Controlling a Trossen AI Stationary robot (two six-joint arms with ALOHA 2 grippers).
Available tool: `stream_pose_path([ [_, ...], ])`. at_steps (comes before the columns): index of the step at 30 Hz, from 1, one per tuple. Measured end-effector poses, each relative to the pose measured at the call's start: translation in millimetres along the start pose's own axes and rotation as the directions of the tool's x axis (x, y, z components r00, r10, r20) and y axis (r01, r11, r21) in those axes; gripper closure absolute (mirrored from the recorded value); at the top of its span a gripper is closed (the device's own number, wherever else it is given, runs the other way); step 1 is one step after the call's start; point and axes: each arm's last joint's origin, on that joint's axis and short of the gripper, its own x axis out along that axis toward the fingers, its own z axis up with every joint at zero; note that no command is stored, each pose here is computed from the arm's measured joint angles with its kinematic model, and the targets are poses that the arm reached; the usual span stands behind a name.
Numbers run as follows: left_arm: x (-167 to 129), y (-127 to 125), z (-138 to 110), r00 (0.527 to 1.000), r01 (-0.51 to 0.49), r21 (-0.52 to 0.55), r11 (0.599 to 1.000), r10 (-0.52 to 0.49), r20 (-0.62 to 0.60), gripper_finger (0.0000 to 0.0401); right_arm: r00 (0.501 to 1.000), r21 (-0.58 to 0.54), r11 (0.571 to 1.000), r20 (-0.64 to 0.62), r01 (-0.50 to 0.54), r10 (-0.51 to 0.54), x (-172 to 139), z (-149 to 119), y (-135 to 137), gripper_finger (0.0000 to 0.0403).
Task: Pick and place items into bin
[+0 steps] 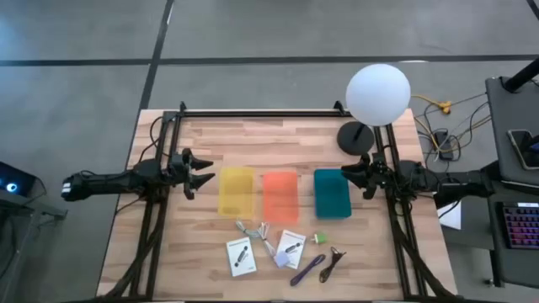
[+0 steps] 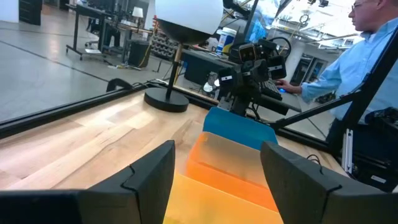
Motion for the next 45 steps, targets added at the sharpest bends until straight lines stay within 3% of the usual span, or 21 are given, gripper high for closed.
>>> stream_pose_path([
  [32,0,0,0,1.0,0.0,0.0,1.0,0.0,0.0,0.0179,1.0,0.0,1.0,0.0,0.001,-0.001,0,0,0,0.0275],
  [34,0,0,0,1.0,0.0,0.0,1.0,0.0,0.0,0.0179,0.995,0.005,0.997,0.063,0.071,-0.071,0,3,-1,0.0275],
  [37,0,0,0,1.0,0.0,0.0,1.0,0.0,0.0,0.0179,0.955,0.132,0.971,0.195,0.199,-0.222,-1,8,-5,0.0275],
  [39,0,0,0,1.0,0.0,0.0,1.0,0.0,0.0,0.0179,0.927,0.244,0.946,0.255,0.213,-0.275,-2,12,-5,0.0275],
  [42,0,0,0,1.0,0.0,0.0,1.0,0.0,0.0,0.0179,0.874,0.311,0.914,0.324,0.262,-0.361,-3,15,-7,0.0275],
  [45,0,0,0,1.0,0.0,0.0,1.0,0.0,0.0,0.0179,0.855,0.402,0.89,0.362,0.216,-0.372,-4,18,-6,0.0275],
])
